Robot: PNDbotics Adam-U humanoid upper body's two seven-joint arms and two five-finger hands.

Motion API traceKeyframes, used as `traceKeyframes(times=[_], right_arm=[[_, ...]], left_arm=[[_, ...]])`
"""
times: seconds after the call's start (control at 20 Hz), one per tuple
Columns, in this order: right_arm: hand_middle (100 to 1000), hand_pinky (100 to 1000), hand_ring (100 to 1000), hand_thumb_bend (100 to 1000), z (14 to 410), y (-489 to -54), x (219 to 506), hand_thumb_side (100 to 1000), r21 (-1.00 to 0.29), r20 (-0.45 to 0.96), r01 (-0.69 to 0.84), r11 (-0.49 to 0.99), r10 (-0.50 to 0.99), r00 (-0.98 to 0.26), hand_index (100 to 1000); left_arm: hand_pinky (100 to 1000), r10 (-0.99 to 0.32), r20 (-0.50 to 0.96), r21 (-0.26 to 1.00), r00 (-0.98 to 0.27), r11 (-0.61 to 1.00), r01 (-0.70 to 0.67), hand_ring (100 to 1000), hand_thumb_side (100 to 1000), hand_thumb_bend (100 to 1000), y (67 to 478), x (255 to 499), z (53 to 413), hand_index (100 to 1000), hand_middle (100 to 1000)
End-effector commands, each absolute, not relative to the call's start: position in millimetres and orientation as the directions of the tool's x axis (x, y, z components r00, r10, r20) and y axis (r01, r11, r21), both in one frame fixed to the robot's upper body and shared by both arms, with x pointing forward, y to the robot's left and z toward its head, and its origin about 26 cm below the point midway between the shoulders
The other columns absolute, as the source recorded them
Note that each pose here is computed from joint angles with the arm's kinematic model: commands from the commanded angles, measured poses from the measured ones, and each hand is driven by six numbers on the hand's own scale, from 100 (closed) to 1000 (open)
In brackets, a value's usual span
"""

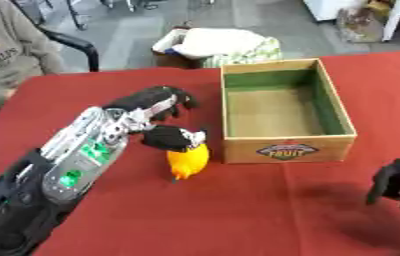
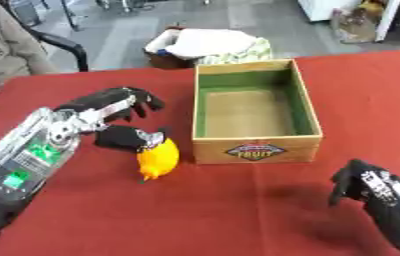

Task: Pick up objects on the table and place them in the box.

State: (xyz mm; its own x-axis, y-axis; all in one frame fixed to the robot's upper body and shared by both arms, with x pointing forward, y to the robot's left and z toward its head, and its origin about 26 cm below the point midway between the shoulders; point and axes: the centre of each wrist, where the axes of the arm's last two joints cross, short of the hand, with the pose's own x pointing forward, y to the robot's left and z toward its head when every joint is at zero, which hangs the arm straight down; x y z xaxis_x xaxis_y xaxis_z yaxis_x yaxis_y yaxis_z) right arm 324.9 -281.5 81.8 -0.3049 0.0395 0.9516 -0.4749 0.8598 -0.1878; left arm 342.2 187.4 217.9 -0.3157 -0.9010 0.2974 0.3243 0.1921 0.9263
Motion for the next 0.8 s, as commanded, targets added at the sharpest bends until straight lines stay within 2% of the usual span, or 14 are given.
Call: traceKeyframes(times=[0.05,0.6,0.8], right_arm=[[384,426,410,100,91.4,-283.8,325.3,742,-0.215,0.942,-0.473,0.855,0.054,-0.331,554],[384,426,410,100,92.0,-284.3,325.6,742,-0.218,0.941,-0.47,0.855,0.057,-0.334,554],[384,427,410,100,92.2,-284.5,325.7,742,-0.219,0.941,-0.469,0.855,0.058,-0.334,554]], left_arm=[[734,-0.918,0.256,0.933,-0.303,0.152,0.327,777,654,286,190.7,345.8,222.3,881,814],[759,-0.941,0.192,0.91,-0.278,0.065,0.409,800,767,418,190.2,357.4,204.2,892,833],[768,-0.953,0.15,0.906,-0.262,0.026,0.423,808,742,453,191.5,362.4,198.2,896,837]])
